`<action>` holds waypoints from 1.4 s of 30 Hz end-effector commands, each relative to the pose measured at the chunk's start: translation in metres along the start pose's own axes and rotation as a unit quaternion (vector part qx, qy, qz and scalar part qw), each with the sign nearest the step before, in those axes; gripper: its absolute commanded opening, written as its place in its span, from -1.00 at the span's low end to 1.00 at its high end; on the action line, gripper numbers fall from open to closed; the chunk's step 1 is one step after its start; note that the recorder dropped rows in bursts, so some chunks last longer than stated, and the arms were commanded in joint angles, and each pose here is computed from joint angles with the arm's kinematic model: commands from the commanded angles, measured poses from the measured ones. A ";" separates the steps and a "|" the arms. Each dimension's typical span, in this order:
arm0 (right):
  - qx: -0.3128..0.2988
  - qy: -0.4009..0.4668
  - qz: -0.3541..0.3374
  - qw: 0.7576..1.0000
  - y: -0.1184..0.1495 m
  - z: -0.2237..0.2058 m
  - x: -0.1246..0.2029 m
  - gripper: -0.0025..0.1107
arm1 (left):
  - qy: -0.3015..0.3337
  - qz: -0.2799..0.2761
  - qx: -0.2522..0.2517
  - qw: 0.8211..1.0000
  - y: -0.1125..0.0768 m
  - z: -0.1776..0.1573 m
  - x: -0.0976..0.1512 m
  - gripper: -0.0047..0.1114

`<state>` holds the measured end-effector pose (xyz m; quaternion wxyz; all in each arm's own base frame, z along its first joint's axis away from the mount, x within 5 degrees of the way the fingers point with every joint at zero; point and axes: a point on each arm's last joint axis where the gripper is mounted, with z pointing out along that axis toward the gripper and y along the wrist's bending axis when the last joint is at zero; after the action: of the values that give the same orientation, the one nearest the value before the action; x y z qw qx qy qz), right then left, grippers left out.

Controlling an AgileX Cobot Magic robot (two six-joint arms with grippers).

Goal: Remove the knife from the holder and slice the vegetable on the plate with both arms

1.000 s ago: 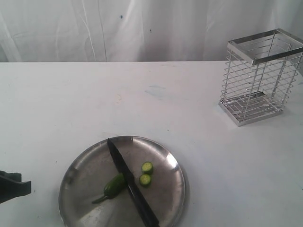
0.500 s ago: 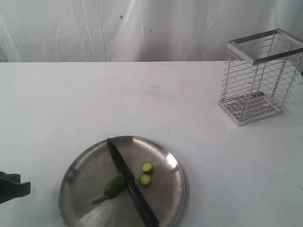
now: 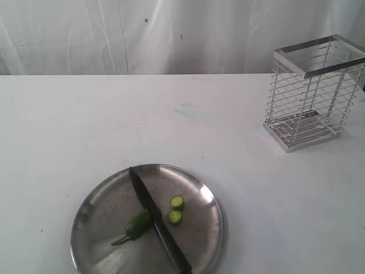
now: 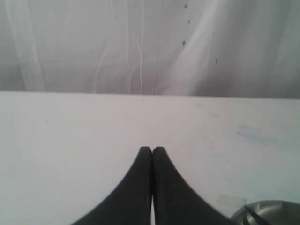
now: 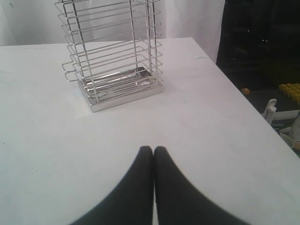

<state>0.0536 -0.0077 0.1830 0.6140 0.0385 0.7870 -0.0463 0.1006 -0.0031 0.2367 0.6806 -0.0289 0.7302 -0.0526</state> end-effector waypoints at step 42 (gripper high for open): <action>0.001 0.001 -0.002 1.000 0.000 0.000 0.000 -0.96 | 0.174 0.159 0.097 0.967 -0.004 -0.047 0.080 -0.92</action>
<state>0.0533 -0.0076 0.1821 0.6098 0.0396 0.7903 -0.0453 0.0482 -0.0146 0.1619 0.5454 0.1953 0.8151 0.0045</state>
